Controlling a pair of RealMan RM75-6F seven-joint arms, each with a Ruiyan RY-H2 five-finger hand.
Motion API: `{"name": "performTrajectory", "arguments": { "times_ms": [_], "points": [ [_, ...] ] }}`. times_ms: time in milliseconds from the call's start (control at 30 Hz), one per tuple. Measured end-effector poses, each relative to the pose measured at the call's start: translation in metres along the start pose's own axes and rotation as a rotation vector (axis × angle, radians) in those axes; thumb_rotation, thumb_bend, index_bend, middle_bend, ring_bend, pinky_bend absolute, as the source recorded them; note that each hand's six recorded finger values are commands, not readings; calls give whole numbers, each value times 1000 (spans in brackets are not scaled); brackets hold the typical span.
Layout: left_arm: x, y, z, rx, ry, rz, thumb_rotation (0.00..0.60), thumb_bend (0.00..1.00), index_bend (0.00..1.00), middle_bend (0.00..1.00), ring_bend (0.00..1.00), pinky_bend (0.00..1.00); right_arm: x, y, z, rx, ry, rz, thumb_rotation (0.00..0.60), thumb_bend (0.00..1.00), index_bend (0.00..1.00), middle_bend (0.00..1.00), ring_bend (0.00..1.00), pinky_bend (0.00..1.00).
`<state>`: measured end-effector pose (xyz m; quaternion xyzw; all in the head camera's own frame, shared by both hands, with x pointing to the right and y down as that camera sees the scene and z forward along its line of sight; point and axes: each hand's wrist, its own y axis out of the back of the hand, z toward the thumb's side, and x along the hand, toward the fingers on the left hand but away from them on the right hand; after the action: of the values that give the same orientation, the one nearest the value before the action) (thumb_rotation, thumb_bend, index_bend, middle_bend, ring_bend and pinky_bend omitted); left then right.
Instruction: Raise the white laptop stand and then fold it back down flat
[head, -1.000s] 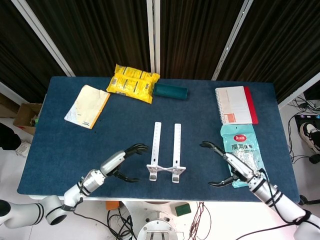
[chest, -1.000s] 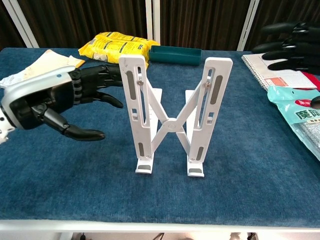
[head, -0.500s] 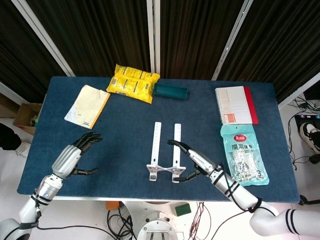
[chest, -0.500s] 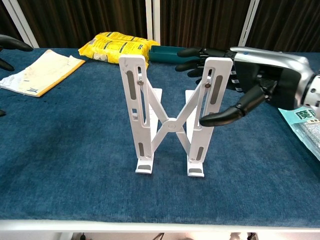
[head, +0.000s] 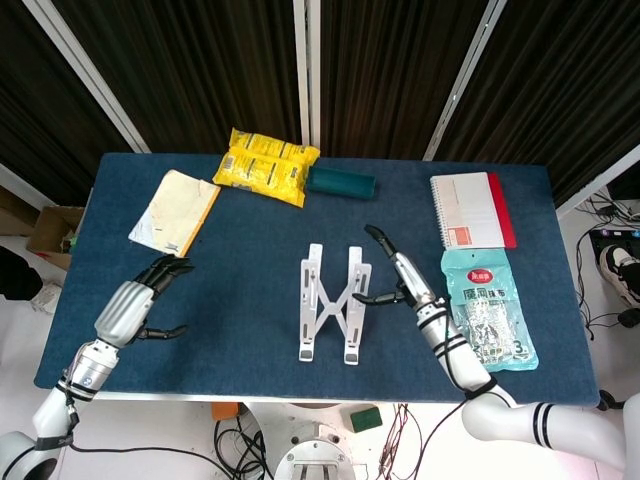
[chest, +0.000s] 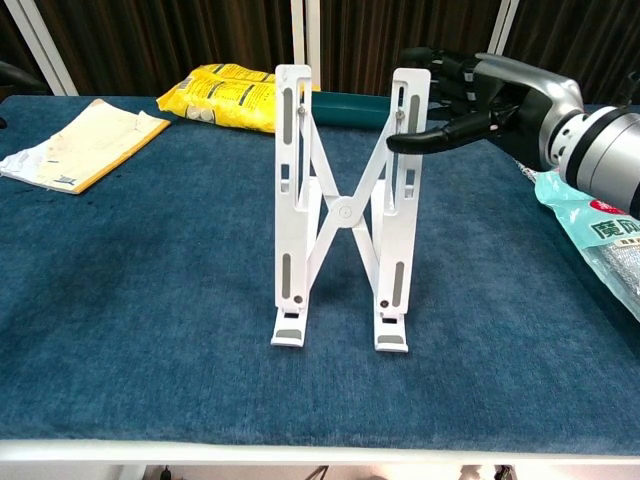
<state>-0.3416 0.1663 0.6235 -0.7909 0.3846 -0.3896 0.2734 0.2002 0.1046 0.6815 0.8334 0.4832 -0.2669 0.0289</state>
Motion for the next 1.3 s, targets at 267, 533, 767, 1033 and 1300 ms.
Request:
{"name": "performTrajectory", "arguments": {
  "times_ms": [267, 533, 767, 1033, 1300],
  "points": [
    [20, 9, -17, 98, 47, -15, 600, 151, 145, 91, 50, 209, 31, 48, 7, 34, 94, -190, 600, 90, 0, 93, 3, 0],
    [65, 6, -16, 333, 24, -65, 600, 84, 138, 71, 50, 203, 55, 44, 38, 543, 276, -90, 600, 41, 385, 553, 430, 379],
    [114, -26, 10, 435, -54, -93, 600, 19, 102, 5, 38, 178, 58, 23, 43, 1024, 388, 2, 600, 0, 623, 708, 639, 626],
    [159, -66, 39, 481, -128, -110, 600, 13, 98, 0, 32, 171, 50, -10, 5, 1224, 398, 128, 600, 0, 743, 828, 784, 772],
    [197, -104, 65, 501, -175, -151, 600, 14, 93, 0, 32, 165, 41, -32, -30, 1293, 379, 148, 600, 0, 757, 857, 820, 811]
  ]
}}
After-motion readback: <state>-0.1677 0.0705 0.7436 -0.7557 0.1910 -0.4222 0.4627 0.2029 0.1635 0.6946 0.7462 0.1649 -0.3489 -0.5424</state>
